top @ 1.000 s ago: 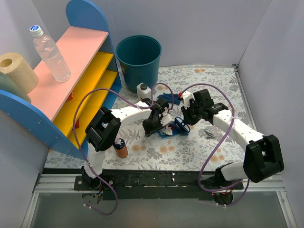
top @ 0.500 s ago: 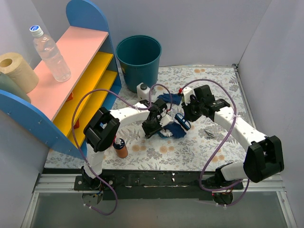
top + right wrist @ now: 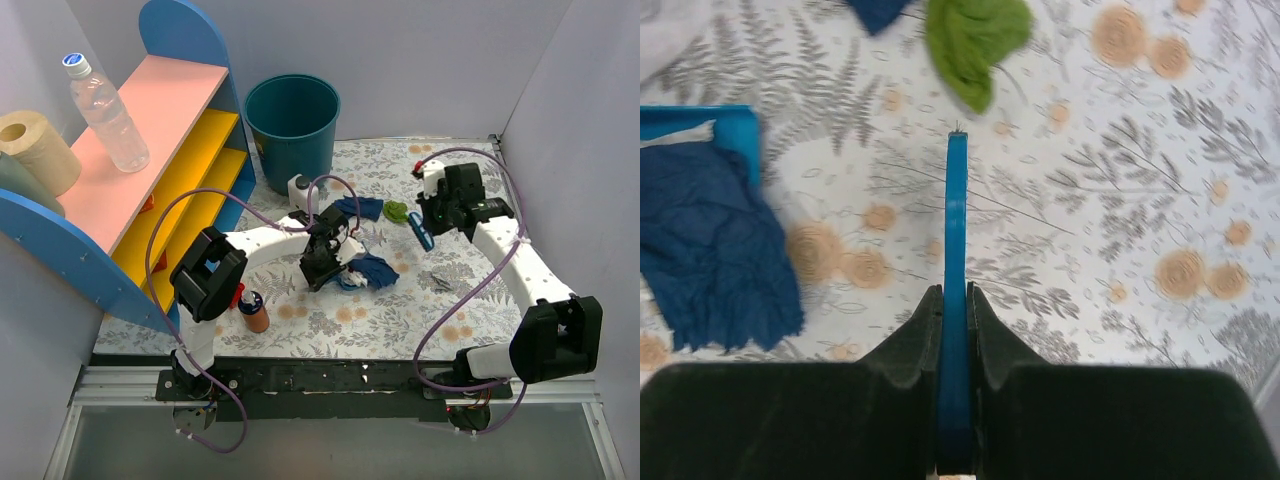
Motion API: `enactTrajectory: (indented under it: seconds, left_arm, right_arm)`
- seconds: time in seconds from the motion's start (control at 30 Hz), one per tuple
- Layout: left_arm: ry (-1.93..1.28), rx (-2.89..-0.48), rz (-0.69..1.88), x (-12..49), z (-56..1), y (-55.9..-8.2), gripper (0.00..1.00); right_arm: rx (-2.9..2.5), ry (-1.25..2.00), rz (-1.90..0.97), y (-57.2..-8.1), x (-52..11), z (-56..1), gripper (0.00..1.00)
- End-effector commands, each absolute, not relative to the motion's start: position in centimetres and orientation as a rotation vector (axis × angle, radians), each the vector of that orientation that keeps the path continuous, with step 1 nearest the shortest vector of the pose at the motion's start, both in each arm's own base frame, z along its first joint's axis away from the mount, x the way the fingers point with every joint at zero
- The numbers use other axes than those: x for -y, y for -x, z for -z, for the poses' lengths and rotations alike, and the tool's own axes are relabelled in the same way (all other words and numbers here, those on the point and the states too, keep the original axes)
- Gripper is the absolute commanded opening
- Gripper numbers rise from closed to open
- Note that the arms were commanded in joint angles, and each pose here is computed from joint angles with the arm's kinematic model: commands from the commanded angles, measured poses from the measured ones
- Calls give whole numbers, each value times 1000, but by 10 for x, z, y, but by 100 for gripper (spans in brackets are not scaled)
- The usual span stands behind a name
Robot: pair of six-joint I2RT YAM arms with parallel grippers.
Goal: Sweep away the paper scraps from the table
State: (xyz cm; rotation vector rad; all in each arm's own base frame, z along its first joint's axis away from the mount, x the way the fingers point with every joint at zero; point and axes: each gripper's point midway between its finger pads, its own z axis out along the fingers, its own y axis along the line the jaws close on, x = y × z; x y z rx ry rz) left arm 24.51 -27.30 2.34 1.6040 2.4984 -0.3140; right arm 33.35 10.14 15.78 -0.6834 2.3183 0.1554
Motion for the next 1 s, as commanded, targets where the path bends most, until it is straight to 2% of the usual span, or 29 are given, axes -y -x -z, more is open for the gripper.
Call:
enactTrajectory:
  seconds: [0.0,0.47,0.97]
  left_arm:
    - [-1544,-2339,406,298,-71,-261,0]
    - [-1434,-2198,476,321,-155,-282,0]
    - [-1187,-2156,596,334,-263,-336,0]
  right_arm:
    - [-2363,486,-113,-345,-60,-157,1]
    - [-2412,319,-153,-339,-33,-135,1]
    - [-2444,278,-192,-318,-33,-116,1]
